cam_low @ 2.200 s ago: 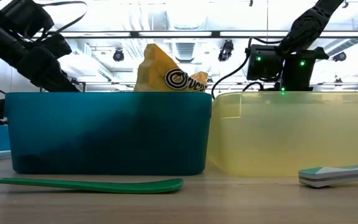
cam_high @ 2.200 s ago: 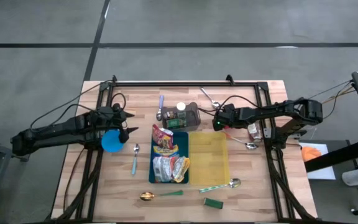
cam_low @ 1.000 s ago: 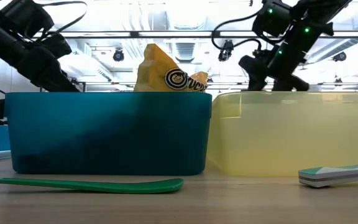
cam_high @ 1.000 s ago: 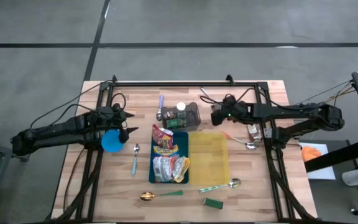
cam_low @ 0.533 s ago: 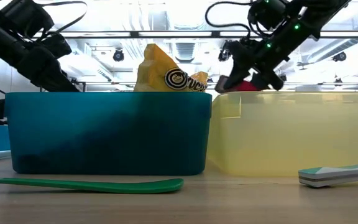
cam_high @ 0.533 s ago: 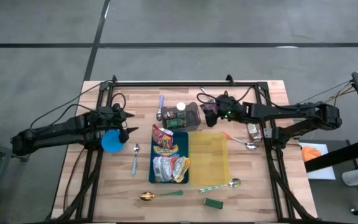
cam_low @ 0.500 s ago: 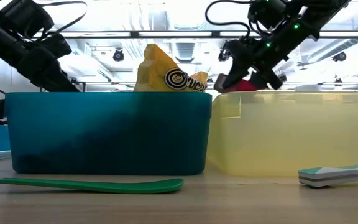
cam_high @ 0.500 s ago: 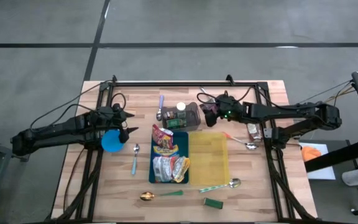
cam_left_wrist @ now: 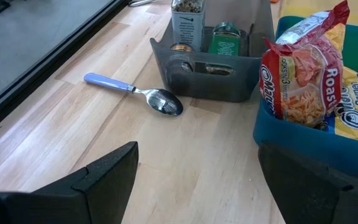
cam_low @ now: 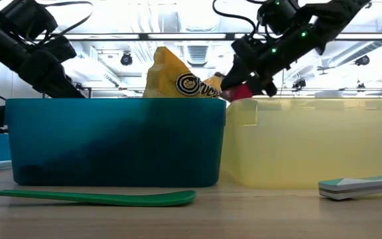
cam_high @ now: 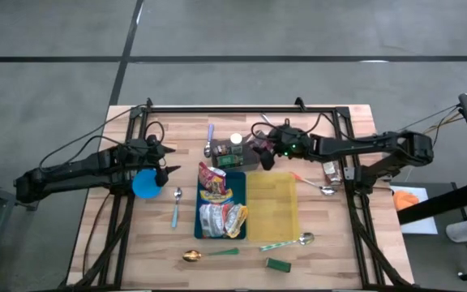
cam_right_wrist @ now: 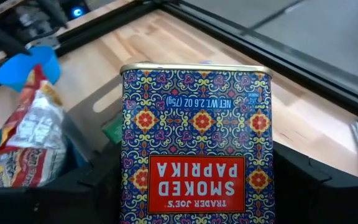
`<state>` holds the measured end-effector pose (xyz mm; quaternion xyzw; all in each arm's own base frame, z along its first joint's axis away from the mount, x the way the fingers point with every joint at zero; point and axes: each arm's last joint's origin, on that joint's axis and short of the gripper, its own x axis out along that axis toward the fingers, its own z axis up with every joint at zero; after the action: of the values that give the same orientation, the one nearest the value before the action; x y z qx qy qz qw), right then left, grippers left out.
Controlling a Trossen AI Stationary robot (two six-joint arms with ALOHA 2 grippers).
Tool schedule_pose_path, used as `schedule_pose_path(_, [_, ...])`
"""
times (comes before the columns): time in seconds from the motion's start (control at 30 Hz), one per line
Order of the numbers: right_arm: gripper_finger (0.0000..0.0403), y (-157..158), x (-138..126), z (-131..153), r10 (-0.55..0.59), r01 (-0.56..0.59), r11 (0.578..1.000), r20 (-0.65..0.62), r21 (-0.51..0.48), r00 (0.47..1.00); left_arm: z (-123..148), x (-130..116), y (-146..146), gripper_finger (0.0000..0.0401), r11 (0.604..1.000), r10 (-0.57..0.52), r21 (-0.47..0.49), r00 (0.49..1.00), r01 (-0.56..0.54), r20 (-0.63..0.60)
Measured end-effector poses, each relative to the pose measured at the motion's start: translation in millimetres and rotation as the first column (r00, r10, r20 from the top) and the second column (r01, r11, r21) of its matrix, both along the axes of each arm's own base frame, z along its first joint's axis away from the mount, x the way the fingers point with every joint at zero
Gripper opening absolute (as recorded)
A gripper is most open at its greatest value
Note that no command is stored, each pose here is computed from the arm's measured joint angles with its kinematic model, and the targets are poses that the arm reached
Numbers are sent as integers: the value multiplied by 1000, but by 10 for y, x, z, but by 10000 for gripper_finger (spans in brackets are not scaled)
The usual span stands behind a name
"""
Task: Pick & Place Food Item
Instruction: Put the red spice can into the black bin
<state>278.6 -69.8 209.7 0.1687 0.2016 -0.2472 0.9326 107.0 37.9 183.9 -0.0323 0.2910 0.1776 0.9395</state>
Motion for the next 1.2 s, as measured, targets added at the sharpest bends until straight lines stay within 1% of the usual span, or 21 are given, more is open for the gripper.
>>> schedule_pose_path(0.13, [291,-2,62,-27,56,-56,998,19,-27,998,-1,-1,0,336,1000,0,0,1000,0,-1])
schedule_pose_path(0.2, [291,-1,84,-46,95,-95,995,13,-44,995,-1,-1,0,336,1000,0,0,1000,0,-1])
schedule_pose_path(0.27, [283,5,104,-55,147,-146,986,6,-77,989,-2,-1,0,336,1000,0,-1,1000,0,-2])
schedule_pose_path(0.33, [273,8,129,-47,206,-204,969,0,-140,979,-1,-1,0,336,1000,0,-1,1000,0,-2])
schedule_pose_path(0.47, [274,12,178,-80,282,-284,924,-45,-256,958,-7,-4,-2,336,1000,0,-3,1000,0,-8])
schedule_pose_path(0.6, [296,0,263,-114,314,-331,892,-106,-308,944,-7,-4,-1,336,1000,0,-3,1000,0,-8])
schedule_pose_path(0.7, [296,-21,357,-175,329,-364,871,-158,-329,931,-7,-4,-1,336,1000,0,-3,1000,0,-8])
schedule_pose_path(0.83, [276,-52,493,-229,345,-408,852,-236,-329,908,-7,-4,-1,336,1000,0,-3,1000,0,-9])
schedule_pose_path(0.93, [273,-70,571,-234,356,-446,840,-306,-310,883,-8,-5,-2,336,1000,0,-3,1000,0,-10])
schedule_pose_path(1.13, [312,-103,671,-217,365,-483,838,-394,-256,843,-10,-7,-2,336,1000,0,-4,1000,0,-12])
schedule_pose_path(1.2, [317,-116,692,-215,366,-487,840,-414,-239,834,-11,-7,-2,336,1000,0,-4,1000,0,-13])
